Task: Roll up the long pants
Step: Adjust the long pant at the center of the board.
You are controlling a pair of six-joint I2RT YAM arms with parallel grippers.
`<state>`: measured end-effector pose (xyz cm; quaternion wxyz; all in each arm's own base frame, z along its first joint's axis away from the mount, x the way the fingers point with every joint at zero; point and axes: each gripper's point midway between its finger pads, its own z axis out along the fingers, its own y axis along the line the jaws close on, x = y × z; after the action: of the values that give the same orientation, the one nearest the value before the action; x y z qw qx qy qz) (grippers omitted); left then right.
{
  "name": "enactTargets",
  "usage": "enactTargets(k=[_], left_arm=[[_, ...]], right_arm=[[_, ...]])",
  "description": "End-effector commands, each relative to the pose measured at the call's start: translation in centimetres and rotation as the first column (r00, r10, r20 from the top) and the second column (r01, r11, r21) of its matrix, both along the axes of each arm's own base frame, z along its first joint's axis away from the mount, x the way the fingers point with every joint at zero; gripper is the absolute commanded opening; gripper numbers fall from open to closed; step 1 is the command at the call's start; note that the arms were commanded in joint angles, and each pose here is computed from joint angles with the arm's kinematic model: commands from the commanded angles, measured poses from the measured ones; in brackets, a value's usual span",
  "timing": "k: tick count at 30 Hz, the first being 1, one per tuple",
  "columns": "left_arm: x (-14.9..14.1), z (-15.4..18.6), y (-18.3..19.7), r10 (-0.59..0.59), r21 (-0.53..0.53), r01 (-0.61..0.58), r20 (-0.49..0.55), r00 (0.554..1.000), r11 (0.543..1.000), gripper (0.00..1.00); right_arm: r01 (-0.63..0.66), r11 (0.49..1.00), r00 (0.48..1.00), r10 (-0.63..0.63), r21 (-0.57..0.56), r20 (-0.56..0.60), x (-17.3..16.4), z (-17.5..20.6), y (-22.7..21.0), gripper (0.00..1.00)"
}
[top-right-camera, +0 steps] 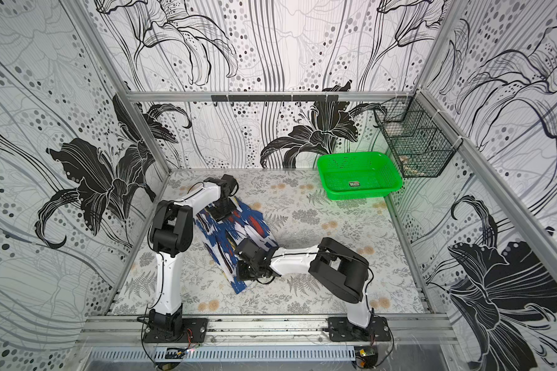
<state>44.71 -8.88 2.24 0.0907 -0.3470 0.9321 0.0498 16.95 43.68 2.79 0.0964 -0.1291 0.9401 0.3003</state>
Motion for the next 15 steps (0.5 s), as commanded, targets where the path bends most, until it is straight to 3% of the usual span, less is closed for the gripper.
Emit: enactTargets(k=[1,8,15], left_arm=[[0.7,-3.6,-6.4,-0.093,-0.133,0.095,0.016,0.996,0.987,0.0],[-2.7,-5.3,-12.9,-0.2,-0.187,0.196,-0.001,0.98,0.963,0.0],[-3.6,-5.4,-14.8,-0.238,-0.189,0.235,0.011,0.971,0.953,0.0]], right_arm=[[-0.05,0.981,0.993,0.028,-0.188,-0.118,-4.3,-4.5,-2.2,0.0],[-0.05,0.985,0.993,0.031,-0.164,-0.113,-4.3,-3.8,-1.6,0.0],[-0.044,0.981,0.995,0.027,-0.187,-0.092,-4.1,-3.7,-2.5,0.0]])
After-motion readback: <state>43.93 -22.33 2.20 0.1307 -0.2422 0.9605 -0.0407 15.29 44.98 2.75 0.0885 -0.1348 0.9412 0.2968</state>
